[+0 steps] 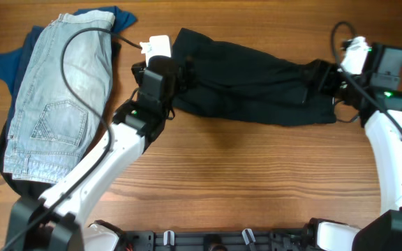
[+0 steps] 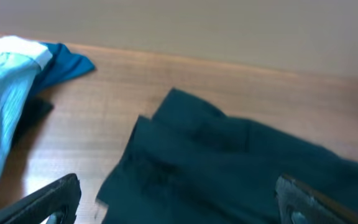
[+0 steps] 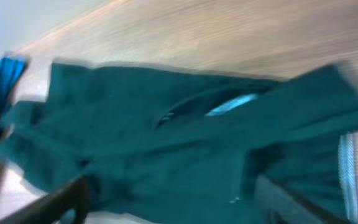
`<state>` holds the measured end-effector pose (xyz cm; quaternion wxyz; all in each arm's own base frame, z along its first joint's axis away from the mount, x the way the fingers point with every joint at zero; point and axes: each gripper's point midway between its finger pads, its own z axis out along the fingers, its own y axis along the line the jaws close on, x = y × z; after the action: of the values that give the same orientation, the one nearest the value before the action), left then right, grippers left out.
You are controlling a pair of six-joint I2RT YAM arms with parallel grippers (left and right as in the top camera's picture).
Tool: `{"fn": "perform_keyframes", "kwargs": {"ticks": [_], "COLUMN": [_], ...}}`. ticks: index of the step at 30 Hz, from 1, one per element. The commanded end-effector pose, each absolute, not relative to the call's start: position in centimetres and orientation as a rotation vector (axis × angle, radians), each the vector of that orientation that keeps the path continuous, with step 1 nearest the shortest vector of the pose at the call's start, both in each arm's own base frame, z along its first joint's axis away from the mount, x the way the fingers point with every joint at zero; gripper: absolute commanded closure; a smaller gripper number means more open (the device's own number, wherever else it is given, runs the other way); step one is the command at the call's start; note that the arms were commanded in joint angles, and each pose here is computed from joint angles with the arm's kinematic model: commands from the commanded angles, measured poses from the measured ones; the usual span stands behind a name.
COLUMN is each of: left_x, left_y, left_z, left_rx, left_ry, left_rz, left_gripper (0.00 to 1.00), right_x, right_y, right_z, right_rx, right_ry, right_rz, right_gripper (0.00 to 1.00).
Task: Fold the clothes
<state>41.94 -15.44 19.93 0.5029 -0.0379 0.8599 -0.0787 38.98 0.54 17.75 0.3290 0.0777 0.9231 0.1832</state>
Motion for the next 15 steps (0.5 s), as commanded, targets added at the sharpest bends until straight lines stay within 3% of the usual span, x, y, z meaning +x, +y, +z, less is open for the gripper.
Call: {"fn": "perform_keyframes", "kwargs": {"ticks": [1,3,5,15], "left_x": [40.4,39.8,39.4,39.2], "left_y": [-15.7,-15.3,-15.1,-15.0], "left_z": [20.6,19.5,18.8,18.2], "left_rx": [-0.043,-0.044,-0.070,-0.086], "left_ry": [2.112,2.162,2.195,2.217], "left_rz": [-0.223,-0.201,-0.200,-0.193], "left_gripper": [0.00,0.00,0.00,0.00], "right_x": [38.6,38.9,39.1,37.8], "right_y": [6.6,9.7,11.9,16.5], "right_z": [16.8,15.0,13.4,4.2], "right_rx": [-0.094,-0.188,-0.253,-0.345], "right_ry": [2.452,2.489,2.508,2.722], "right_rz": [0.553,0.560,0.581,0.643], "right_gripper": [0.45,0.76,0.94,0.96]}}
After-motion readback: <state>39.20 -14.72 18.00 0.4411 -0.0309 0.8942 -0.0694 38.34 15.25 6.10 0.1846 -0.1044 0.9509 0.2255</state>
